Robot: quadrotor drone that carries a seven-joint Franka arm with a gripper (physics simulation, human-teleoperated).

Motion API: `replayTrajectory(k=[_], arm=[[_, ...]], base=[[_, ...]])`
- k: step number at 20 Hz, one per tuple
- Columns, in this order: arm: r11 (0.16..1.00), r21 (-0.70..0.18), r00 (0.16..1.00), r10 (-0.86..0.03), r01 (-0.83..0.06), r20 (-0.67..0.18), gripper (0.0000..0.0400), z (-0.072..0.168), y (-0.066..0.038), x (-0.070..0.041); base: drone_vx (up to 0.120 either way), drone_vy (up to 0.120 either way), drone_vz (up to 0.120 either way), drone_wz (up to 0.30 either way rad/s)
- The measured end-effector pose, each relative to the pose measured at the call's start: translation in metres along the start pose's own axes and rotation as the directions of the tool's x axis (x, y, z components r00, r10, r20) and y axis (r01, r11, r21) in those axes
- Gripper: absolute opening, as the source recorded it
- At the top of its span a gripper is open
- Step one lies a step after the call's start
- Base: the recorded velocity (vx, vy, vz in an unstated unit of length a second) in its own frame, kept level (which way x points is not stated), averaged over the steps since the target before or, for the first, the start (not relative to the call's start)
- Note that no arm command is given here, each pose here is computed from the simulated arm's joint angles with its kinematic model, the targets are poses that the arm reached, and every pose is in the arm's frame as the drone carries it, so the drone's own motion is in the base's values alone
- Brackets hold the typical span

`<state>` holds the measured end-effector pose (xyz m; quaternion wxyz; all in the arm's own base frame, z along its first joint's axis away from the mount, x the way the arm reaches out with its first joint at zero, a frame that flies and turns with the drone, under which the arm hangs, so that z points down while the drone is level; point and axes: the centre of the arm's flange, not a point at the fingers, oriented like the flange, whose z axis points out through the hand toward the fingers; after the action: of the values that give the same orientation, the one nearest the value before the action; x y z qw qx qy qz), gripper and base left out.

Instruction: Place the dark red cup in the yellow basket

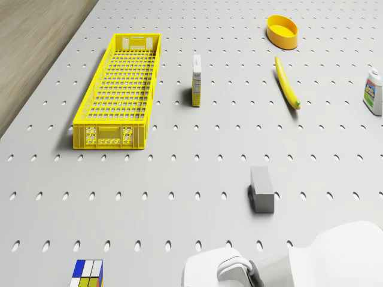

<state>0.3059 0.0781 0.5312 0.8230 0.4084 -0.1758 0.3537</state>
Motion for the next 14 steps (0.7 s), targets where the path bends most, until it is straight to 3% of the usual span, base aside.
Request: replayTrajectory(k=[3, 6, 9, 14], arm=[[0.968, -0.248, 0.968, -0.040, -0.023, -0.246, 0.0400, 0.006, -0.024, -0.025], [0.917, -0.393, 0.916, -0.097, -0.070, -0.390, 0.0400, 0.016, -0.038, -0.039], [0.876, -0.471, 0.872, -0.143, -0.109, -0.467, 0.0400, 0.024, -0.046, -0.047], [0.836, -0.529, 0.830, -0.186, -0.147, -0.526, 0.0400, 0.032, -0.052, -0.053]], base=[[0.120, 0.000, -0.120, 0.000], [0.120, 0.000, -0.120, 0.000], [0.120, 0.000, -0.120, 0.000], [0.120, 0.000, -0.120, 0.000]])
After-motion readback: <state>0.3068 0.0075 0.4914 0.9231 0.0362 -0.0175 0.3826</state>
